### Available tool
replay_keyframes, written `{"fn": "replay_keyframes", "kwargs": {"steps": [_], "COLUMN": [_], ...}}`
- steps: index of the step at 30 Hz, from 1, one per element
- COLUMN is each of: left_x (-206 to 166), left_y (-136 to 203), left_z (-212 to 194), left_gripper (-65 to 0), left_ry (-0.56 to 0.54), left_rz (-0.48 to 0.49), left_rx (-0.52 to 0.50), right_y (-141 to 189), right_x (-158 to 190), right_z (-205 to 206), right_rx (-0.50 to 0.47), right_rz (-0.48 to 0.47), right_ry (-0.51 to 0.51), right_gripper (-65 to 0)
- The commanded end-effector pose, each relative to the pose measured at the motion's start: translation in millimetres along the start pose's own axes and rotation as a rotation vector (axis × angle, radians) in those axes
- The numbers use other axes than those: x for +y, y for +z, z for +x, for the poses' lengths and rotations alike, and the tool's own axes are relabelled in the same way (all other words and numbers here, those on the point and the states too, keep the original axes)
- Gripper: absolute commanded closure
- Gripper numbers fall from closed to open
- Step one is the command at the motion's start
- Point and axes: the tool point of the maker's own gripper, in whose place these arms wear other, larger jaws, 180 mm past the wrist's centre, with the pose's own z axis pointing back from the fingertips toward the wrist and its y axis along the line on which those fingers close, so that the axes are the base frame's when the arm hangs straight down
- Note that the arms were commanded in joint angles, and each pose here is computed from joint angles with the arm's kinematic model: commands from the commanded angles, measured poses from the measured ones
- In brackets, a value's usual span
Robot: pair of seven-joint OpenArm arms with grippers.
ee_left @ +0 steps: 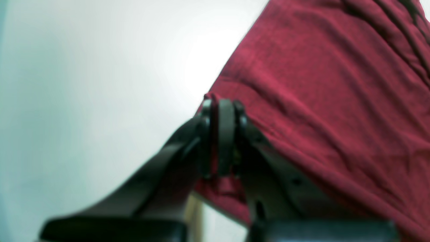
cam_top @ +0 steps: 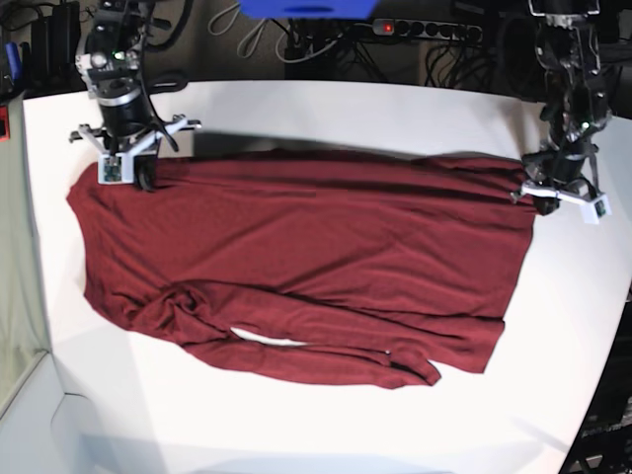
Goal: Layout the t-shirt on the table in an organized manner, then fold the t-shirt properly
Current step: 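Lower the left gripper and grasp the shirt side edge near the collar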
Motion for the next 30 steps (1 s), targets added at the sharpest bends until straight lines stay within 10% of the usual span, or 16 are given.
{"fn": "replay_keyframes", "kwargs": {"steps": [1,11,21,30], "left_x": [1.3,18.0,15.9,20.9], "left_y": [-0.4,-9.9,-17.8,-16.9], "left_z": [18.1,-4.0,-7.7,4.3], "left_gripper": [0.0,-2.2,-32.8,-33.2], "left_ry": [-0.011,0.001,0.019,0.047], "left_rz": [0.002,0.043,0.043,0.051], "left_rx": [-0.051,0.025,0.094,0.065], "right_y": [1.1,-0.8,-7.1,-11.7], "right_x": [-2.2,-3.4,0.2,-5.6], "right_z": [12.1,15.3,-11.6,-8.2], "right_rx": [-0.046,-0.053,0.012,0.008], "right_rz": [-0.004,-0.008,0.006,-0.001], "right_ry": [0.003,0.002,-0.020,-0.005], "right_gripper": [0.0,0.0,0.0,0.0]}}
